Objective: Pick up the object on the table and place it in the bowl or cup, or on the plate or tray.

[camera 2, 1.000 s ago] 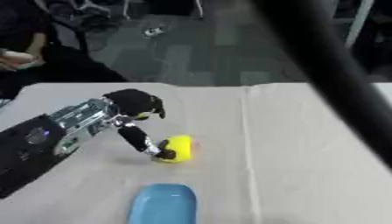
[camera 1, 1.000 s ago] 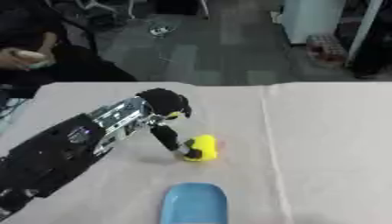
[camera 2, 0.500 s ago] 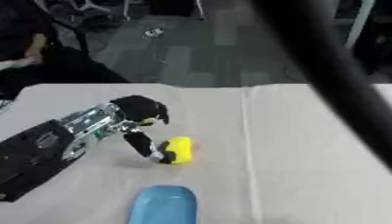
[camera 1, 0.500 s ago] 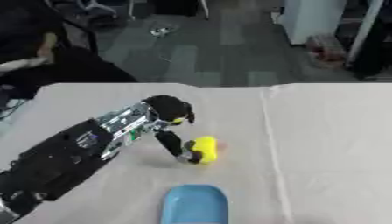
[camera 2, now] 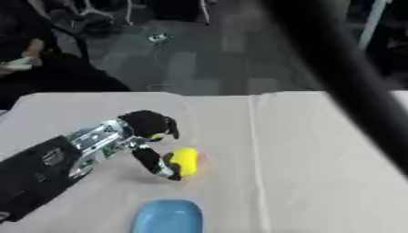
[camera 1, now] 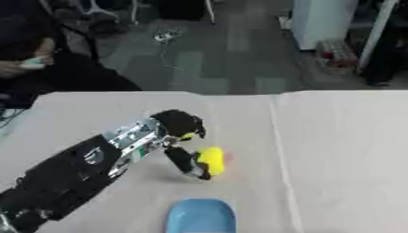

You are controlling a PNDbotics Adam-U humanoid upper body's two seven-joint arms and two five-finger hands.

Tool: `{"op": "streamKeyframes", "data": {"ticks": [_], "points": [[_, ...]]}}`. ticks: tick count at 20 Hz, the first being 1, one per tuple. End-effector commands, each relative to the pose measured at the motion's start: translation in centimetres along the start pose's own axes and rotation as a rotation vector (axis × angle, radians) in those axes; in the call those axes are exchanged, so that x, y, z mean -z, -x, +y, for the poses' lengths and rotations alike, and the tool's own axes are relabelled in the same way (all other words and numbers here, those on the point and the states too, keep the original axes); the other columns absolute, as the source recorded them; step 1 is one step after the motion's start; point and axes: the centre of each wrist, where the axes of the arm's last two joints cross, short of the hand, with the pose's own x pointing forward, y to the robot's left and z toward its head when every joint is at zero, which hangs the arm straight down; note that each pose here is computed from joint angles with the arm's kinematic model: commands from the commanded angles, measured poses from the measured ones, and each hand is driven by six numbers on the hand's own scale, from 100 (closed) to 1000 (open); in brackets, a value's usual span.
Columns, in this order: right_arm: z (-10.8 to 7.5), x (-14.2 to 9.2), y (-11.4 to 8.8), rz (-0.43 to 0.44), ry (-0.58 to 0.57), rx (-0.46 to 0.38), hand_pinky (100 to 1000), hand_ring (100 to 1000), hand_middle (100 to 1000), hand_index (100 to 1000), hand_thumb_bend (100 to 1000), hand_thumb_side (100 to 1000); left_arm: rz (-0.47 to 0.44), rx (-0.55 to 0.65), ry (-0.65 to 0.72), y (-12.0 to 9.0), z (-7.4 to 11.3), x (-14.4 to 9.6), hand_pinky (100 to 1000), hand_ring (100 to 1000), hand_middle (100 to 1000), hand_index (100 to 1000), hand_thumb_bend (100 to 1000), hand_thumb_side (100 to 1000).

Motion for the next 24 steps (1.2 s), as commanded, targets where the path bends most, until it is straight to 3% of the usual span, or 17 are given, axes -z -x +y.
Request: {"op": "streamKeyframes", "data": {"ticks": [1,21,24], "points": [[-0.9,0.7,-0.1,-0.018,-0.007,-0.017,359,537,593,359,100,1000,0.015,0.014,-0.022,0.6,0.7,-0.1,719,803,796,831,627,862],[-1.1,1.2,0.0,-0.036,-0.032,-0.005,360,542,593,344,100,1000,-0.009,0.02,0.036,0.3,-0.2,0.4,723,808,796,834,637,848],[-1.1,1.2,0.0,-0.038,-0.036,-0.003,360,543,594,339,100,1000,-0.019,0.007,0.046,0.1,-0.7,0.6,718,803,796,835,661,805]]}}
